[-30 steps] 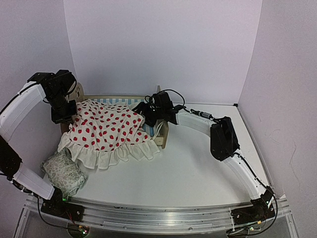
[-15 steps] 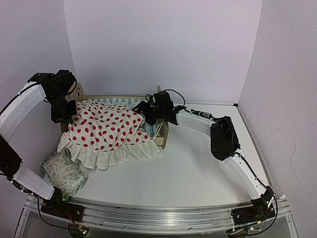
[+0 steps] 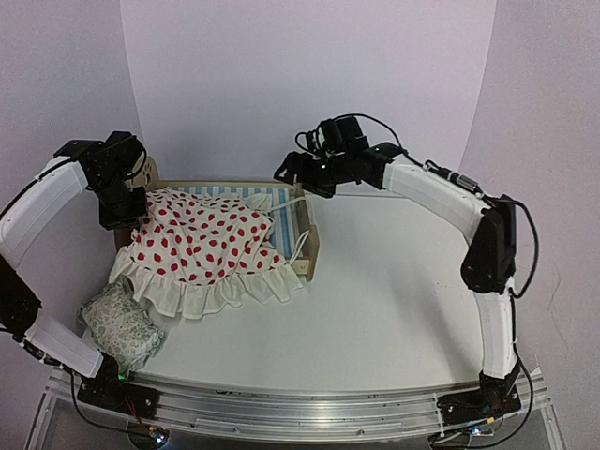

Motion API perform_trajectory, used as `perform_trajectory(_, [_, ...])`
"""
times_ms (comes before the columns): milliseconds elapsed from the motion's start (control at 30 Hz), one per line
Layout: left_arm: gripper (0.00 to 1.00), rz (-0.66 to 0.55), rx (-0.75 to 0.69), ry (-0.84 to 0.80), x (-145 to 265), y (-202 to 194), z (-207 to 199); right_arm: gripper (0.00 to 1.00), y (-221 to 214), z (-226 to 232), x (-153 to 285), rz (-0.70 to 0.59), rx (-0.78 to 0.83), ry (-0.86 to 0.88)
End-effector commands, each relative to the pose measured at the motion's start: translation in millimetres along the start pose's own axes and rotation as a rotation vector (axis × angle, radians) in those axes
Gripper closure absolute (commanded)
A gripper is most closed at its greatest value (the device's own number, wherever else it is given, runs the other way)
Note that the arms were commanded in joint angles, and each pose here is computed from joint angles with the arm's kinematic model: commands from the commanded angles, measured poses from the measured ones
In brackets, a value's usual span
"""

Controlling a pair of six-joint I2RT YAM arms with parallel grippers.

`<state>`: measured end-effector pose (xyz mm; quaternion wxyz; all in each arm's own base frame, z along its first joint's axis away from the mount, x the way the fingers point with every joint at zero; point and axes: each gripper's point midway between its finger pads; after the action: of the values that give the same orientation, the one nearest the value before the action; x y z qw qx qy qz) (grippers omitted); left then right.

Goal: Set up the pet bed
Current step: Move the bed frame to the center of the board.

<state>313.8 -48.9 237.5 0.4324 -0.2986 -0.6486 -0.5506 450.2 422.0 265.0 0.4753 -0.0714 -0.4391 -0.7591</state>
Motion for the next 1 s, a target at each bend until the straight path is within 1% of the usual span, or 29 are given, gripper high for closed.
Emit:
perform_trajectory(0, [1.0, -0.072, 0.008, -0.035, 8, 10, -1, 0.12, -37, -63, 40, 0.119, 0.106, -0.3])
perform_trajectory(100, [1.0, -0.074, 0.007, -0.048, 8, 11, -4, 0.11, -61, -73, 47, 0.211, 0.097, -0.321])
perform_trajectory(267, [1.0, -0.08, 0.004, -0.067, 8, 10, -6, 0.13, -91, -75, 41, 0.337, 0.068, -0.292])
perform_trajectory(400, [1.0, -0.084, 0.004, -0.074, 9, 10, -7, 0.15, -98, -76, 32, 0.365, 0.07, -0.295])
perform_trajectory(667, [1.0, -0.1, 0.007, -0.086, 13, 8, -6, 0.26, -104, -79, 5, 0.369, 0.065, -0.325])
perform_trajectory(800, [1.0, -0.103, 0.001, -0.088, 12, 7, -6, 0.35, -109, -79, 0, 0.371, 0.06, -0.342])
perform_trajectory(967, [1.0, -0.123, -0.022, -0.121, 14, 8, -10, 0.56, -117, -80, 0, 0.371, 0.078, -0.379])
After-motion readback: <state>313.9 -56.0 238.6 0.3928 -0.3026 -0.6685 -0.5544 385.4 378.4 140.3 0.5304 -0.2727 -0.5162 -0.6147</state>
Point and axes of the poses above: each gripper's point midway between its finger pads, its own x axis back along the fingers, its own z axis along the line the jaws close on, y = z × x, and after that the axes turned 5 degrees about -x, right-handed
